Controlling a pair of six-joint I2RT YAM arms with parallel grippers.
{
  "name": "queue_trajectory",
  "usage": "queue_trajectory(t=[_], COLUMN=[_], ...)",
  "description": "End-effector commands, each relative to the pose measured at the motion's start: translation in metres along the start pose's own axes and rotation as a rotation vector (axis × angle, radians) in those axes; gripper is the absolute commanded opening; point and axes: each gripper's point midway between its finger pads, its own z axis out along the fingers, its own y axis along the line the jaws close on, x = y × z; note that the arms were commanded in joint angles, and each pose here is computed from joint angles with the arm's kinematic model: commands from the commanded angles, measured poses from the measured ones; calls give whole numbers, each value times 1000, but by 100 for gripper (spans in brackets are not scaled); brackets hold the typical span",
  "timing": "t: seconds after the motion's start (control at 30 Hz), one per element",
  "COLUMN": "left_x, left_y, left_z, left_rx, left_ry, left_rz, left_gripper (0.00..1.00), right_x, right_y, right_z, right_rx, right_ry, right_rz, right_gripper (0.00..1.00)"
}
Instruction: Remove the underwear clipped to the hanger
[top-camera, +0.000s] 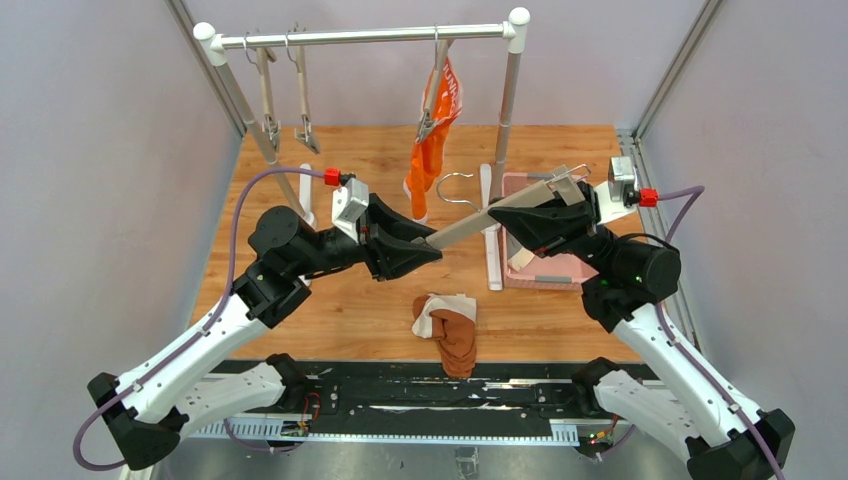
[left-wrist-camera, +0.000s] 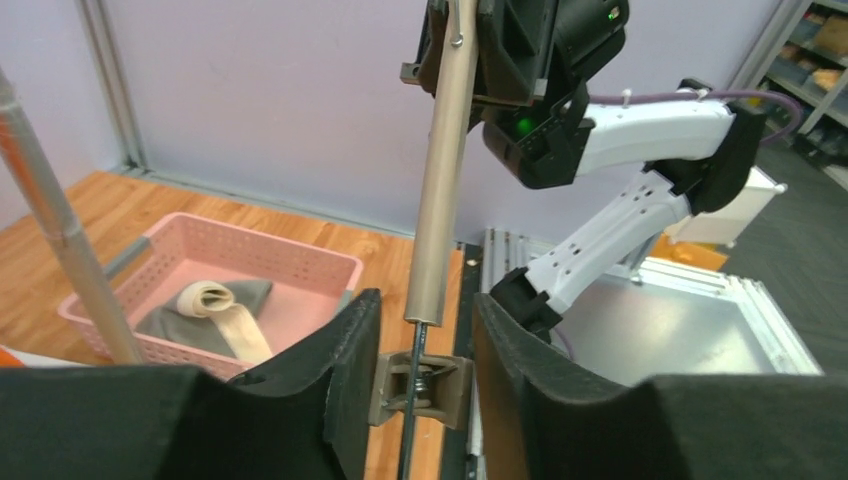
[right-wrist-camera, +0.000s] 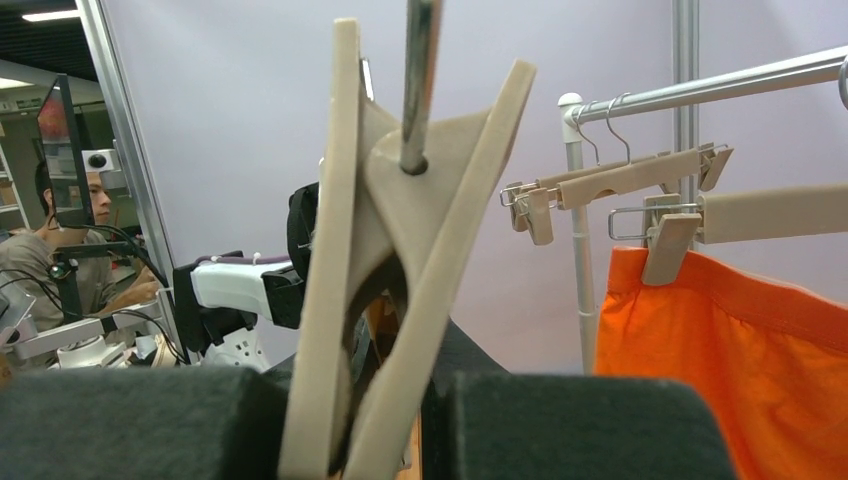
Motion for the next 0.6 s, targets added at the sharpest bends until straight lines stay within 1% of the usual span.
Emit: queue_trajectory(t=[0.0,0.07,0.2,0.3,0.4,0.57], left_x=[-24,-29,-33,-33,-27,-20], left_y=[-11,-14,-16,-15,-13,-10], left_z=[3,5,10,14,19,25], left_rx=[40,54,80,92,103,115], left_ry=[-43,-47,-41,-32,-11,12], left_rz=[29,35,32,25,9,-10], left_gripper=[46,48,46,42,35,34], right_x=[-13,-13,-12,-13,-13,-15], right_y=[11,11,11,12,12,13], right_z=[5,6,6,7,7,10], right_rx=[-39,-41,-44,-50,-52,-61], right_ry=[-29,-27,-24,-23,-22,-22], right_rz=[-47,-45,-41,-41,-42,-43], right_gripper=[1,1,1,1,0,1])
